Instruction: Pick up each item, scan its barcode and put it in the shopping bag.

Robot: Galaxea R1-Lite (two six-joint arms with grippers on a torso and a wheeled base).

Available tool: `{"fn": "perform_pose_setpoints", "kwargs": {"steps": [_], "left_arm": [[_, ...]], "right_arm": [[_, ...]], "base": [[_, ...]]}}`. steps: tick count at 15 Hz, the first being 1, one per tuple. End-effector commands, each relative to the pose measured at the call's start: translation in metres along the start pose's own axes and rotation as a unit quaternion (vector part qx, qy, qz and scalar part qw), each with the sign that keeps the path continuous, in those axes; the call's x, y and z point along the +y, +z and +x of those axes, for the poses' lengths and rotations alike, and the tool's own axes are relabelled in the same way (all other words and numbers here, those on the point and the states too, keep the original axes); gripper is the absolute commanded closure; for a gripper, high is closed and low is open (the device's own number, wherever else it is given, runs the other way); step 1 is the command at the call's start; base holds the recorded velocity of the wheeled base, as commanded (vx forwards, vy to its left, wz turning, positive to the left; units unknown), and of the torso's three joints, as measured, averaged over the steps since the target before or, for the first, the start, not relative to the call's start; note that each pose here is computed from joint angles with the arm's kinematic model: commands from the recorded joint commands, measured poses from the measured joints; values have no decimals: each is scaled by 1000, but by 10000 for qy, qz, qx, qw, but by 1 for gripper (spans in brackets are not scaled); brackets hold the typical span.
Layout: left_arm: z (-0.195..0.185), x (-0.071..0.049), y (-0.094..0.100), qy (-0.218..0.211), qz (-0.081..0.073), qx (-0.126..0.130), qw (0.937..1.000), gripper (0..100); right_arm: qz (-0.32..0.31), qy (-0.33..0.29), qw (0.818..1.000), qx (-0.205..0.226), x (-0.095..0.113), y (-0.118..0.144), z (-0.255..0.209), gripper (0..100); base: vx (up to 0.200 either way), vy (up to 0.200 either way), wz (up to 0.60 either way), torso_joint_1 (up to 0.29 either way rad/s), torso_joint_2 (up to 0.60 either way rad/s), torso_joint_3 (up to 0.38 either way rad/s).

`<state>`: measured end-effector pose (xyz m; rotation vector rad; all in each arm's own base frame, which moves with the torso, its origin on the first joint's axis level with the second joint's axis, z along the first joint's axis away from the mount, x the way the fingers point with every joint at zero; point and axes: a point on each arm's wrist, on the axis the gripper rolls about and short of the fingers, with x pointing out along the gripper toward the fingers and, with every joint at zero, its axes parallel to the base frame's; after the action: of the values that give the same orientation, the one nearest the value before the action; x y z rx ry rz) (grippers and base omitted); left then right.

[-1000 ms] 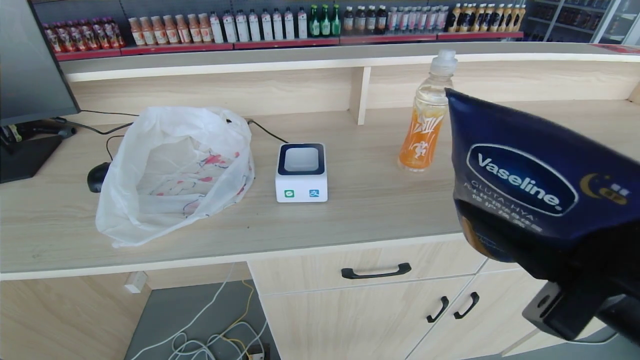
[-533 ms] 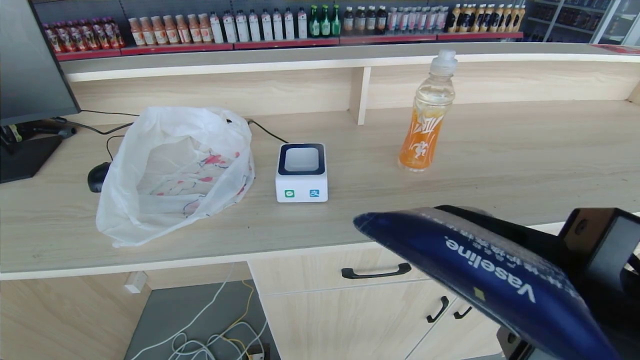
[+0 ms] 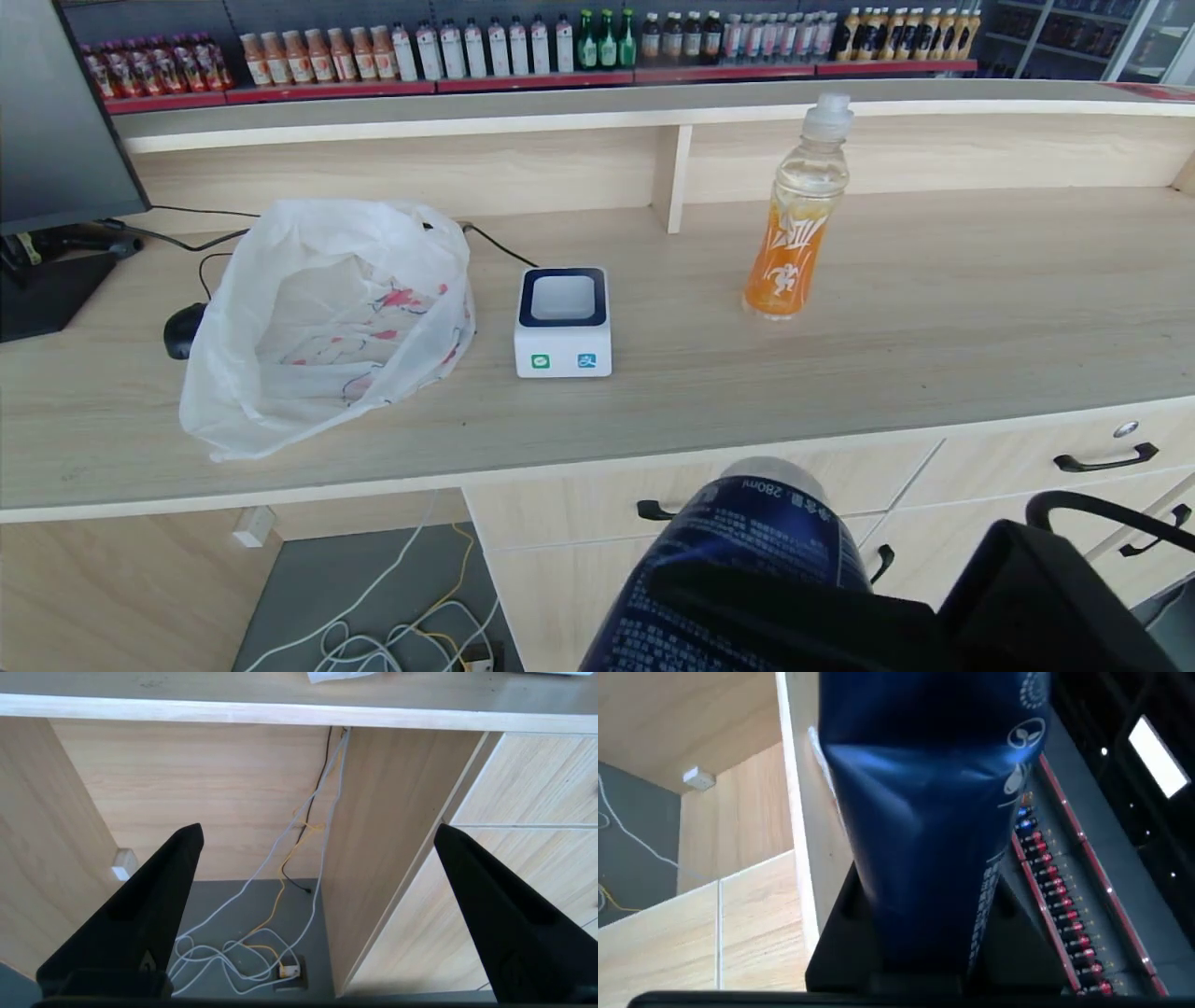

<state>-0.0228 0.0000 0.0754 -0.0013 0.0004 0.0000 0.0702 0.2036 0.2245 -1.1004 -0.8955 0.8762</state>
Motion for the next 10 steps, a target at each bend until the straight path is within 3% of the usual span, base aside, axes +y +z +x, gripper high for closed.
{"fn": "perform_pose_setpoints", "kwargs": {"steps": [1, 4, 7, 10], "left_arm": [[0, 0, 0, 0, -1, -2, 10000, 0], [0, 0, 0, 0, -1, 6, 10000, 0], [0, 0, 0, 0, -1, 6, 10000, 0], [0, 0, 0, 0, -1, -2, 10000, 0]], "right_arm": [[-269, -114, 9995, -85, 2, 4, 11, 100], [-973, -676, 9929, -121, 6, 4, 25, 100], [-1236, -1312, 9836, -117, 18, 2, 47, 100], [-1441, -1344, 9803, -97, 20, 2, 46, 100]], "base": [[0, 0, 0, 0, 0, 0], [0, 0, 0, 0, 0, 0], [0, 0, 0, 0, 0, 0], [0, 0, 0, 0, 0, 0]]}}
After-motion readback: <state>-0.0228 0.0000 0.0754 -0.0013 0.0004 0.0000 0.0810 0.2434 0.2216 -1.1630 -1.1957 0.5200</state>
